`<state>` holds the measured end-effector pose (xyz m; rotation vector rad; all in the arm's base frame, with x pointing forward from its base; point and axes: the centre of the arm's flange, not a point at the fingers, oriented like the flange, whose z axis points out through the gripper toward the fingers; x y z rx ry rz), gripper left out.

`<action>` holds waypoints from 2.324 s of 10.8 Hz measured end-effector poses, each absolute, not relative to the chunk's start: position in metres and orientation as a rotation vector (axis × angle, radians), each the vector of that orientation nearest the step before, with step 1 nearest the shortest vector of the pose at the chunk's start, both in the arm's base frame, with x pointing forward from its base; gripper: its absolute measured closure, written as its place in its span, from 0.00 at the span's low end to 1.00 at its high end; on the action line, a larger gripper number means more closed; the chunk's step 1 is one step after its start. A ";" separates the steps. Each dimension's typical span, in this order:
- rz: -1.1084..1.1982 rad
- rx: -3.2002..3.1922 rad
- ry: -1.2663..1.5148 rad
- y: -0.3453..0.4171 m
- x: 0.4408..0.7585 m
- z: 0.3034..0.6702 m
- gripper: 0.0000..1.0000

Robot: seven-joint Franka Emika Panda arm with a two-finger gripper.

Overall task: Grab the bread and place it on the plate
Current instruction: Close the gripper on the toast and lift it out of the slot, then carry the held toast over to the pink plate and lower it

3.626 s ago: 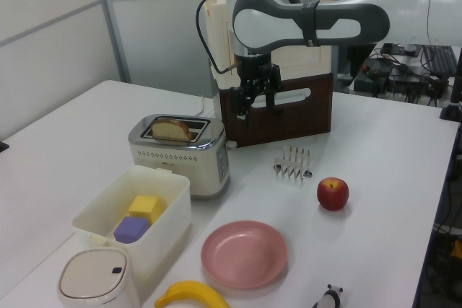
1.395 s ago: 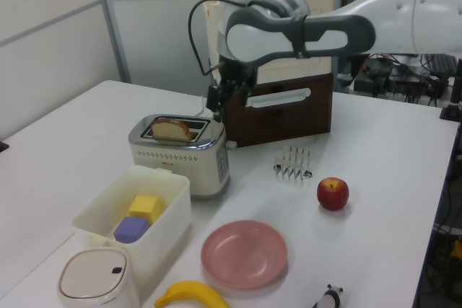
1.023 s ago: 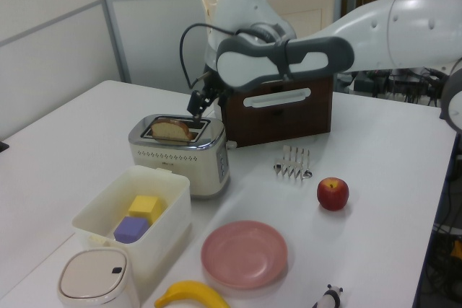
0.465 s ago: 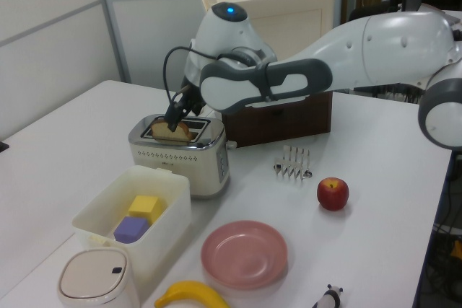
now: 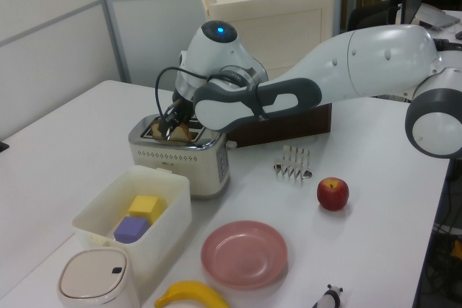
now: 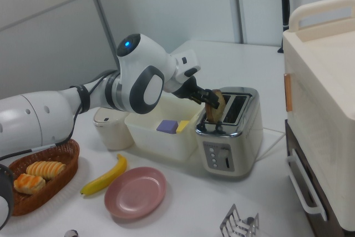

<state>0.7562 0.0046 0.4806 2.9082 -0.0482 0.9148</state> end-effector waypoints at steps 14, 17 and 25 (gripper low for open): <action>1.127 2.881 -0.189 -0.015 0.691 0.670 0.89; 0.833 3.093 -0.221 -0.013 0.655 0.662 0.89; 0.106 3.391 -0.135 0.019 0.608 0.524 0.89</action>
